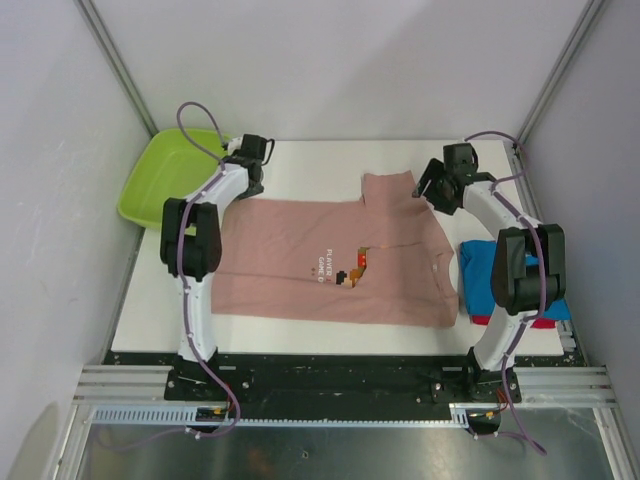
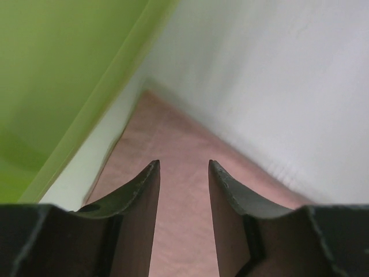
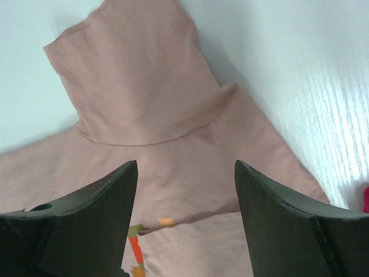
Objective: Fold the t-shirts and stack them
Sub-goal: Fold the flattened tshirt in 1/3 of the way, then grap the side of the flattened tshirt furthest away from the robot with both arms
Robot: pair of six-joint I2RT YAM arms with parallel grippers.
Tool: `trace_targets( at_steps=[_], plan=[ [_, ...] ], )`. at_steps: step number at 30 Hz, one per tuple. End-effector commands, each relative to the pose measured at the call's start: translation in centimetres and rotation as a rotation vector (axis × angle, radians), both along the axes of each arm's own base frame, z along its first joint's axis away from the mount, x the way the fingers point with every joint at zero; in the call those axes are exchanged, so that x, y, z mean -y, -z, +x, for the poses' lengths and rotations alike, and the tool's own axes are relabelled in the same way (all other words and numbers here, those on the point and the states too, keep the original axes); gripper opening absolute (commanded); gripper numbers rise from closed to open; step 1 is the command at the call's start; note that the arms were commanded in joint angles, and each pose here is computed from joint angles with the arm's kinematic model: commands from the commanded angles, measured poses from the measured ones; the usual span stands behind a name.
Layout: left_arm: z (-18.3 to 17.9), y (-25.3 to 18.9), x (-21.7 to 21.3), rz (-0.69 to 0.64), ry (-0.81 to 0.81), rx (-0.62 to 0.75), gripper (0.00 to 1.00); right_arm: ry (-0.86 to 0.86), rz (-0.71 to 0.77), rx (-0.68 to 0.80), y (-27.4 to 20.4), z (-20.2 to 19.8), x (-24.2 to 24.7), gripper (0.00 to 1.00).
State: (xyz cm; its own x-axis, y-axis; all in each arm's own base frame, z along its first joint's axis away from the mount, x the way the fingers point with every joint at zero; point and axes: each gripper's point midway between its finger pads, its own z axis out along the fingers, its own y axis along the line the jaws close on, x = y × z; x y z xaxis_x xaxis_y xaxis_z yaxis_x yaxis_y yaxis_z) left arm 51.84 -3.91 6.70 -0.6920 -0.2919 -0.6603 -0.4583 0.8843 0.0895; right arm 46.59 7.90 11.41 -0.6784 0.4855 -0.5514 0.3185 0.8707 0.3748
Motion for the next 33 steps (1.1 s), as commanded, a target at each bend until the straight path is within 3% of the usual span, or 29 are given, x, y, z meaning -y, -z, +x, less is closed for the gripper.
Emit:
trace_targets(
  at_steps=[1, 13, 33],
  plan=[
    [2.1, -1.6, -1.5, 0.047, -0.095, 0.084, 0.43, -0.025, 0.007, 0.078, -1.7, 2.3, 0.3, 0.72],
    [2.1, 1.8, -1.9, -0.026, -0.172, 0.047, 0.43, -0.032, 0.029, 0.056, -0.3, 3.2, 1.3, 0.72],
    [3.2, 2.1, -3.2, -0.108, -0.24, 0.068, 0.45, -0.041, 0.044, 0.034, 1.2, 3.8, 1.0, 0.72]
  ],
)
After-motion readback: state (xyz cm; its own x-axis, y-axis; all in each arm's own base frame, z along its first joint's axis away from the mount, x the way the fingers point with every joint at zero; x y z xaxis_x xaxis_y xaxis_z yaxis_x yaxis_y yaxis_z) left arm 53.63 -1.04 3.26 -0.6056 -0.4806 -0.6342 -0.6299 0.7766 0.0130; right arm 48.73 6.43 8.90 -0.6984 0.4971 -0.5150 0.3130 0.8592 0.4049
